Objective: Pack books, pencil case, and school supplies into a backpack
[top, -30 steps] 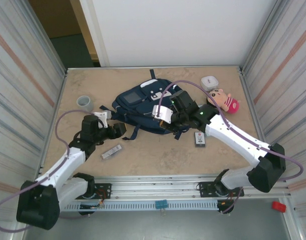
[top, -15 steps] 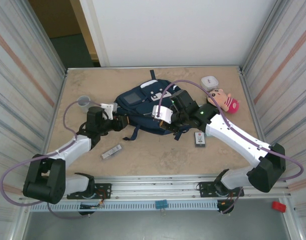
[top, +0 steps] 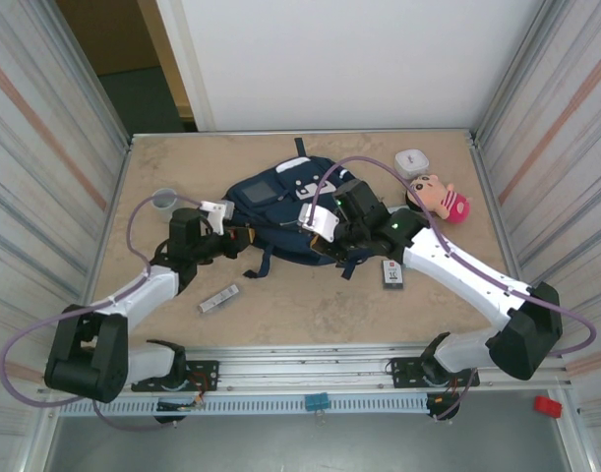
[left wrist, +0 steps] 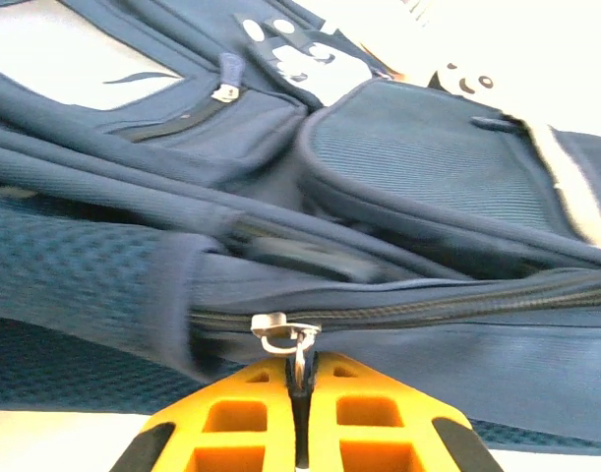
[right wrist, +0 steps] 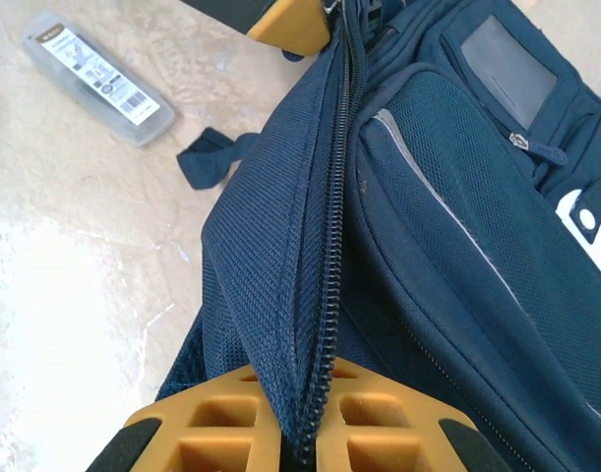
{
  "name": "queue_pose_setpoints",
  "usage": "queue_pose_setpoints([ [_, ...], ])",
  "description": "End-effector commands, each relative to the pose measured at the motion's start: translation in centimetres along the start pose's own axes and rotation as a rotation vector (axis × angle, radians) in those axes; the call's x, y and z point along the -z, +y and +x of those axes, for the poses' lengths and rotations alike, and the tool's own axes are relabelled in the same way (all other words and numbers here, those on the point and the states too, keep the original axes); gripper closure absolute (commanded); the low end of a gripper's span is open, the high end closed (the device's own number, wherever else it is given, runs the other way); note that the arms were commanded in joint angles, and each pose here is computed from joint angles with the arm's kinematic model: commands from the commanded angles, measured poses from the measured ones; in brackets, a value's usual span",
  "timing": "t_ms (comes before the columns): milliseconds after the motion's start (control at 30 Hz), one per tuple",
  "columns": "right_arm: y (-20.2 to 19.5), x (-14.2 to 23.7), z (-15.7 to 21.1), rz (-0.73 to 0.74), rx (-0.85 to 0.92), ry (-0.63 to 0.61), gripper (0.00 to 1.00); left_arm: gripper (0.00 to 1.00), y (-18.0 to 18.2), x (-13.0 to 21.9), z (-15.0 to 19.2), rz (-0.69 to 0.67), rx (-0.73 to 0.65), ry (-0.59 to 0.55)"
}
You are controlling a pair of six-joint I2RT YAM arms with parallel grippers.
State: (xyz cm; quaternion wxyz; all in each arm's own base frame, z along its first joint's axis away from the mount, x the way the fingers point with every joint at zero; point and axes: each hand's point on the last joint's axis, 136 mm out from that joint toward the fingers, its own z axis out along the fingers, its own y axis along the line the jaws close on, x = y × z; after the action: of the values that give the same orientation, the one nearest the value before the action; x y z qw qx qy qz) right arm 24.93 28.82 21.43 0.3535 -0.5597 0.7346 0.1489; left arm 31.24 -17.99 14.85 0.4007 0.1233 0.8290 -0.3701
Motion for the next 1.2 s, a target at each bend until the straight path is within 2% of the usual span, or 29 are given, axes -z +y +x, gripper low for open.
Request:
queue_pose_setpoints([
  [0, -2.1, 0.5, -4.9, 0.114, -0.067, -0.194, 1.00, 1.00, -3.7, 1.0, -0.1, 0.123, -0.067, 0.014],
  [200, -3.0, -3.1, -5.3, 0.180, -0.192, -0.209, 1.00, 1.00, -8.4, 2.3, 1.2, 0.257, -0.131, 0.102],
  [300, -3.1, -4.6, -5.9, 0.162, -0.237, -0.227, 1.00, 1.00, -10.9, 3.0, 2.3, 0.327, -0.172, 0.155],
  [367, -2.8, -5.1, -6.2, 0.150, -0.249, -0.240, 1.00, 1.00, -11.5, 3.2, 2.8, 0.326, -0.180, 0.171],
  [400, -2.7, -5.0, -6.3, 0.147, -0.261, -0.249, 0.96, 1.00, -11.4, 3.2, 2.9, 0.315, -0.181, 0.173],
  [433, -2.6, -4.7, -6.2, 0.146, -0.281, -0.258, 0.86, 1.00, -11.1, 3.2, 3.0, 0.293, -0.175, 0.173],
  [467, -2.3, -4.2, -6.0, 0.139, -0.319, -0.278, 0.68, 1.00, -10.3, 3.1, 3.1, 0.245, -0.166, 0.174],
  [533, -2.7, -3.0, -5.1, 0.141, -0.434, -0.312, 0.49, 1.00, -8.5, 3.0, 3.1, 0.140, -0.150, 0.172],
  [567, -3.3, -2.3, -4.3, 0.147, -0.541, -0.331, 0.37, 1.00, -7.7, 3.0, 3.1, 0.096, -0.142, 0.178],
  [633, -4.8, -1.5, -1.5, 0.155, -0.812, -0.335, 0.26, 1.00, -6.1, 3.0, 3.3, 0.003, -0.117, 0.195],
  [700, -6.0, -1.3, 2.3, 0.153, -1.096, -0.285, 0.25, 1.00, -4.4, 3.0, 3.8, -0.092, -0.077, 0.225],
  [800, -5.5, -2.4, 7.4, 0.189, -1.311, -0.146, 0.24, 1.00, -3.5, 2.7, 4.8, -0.128, -0.041, 0.273],
  [867, -4.4, -3.2, 9.4, 0.200, -1.387, -0.113, 0.22, 1.00, -3.6, 2.3, 5.7, -0.109, -0.024, 0.298],
  [933, -4.0, -3.8, 10.0, 0.181, -1.432, -0.135, 0.22, 1.00, -3.8, 2.1, 6.5, -0.097, -0.017, 0.314],
  [1067, -3.9, -4.9, 11.1, 0.195, -1.471, -0.079, 0.20, 1.00, -4.3, 2.1, 7.0, -0.077, -0.026, 0.324],
  [1167, -3.5, -6.9, 11.3, 0.136, -1.527, -0.102, 0.22, 1.00, -4.9, 2.0, 7.5, -0.045, -0.027, 0.328],
])
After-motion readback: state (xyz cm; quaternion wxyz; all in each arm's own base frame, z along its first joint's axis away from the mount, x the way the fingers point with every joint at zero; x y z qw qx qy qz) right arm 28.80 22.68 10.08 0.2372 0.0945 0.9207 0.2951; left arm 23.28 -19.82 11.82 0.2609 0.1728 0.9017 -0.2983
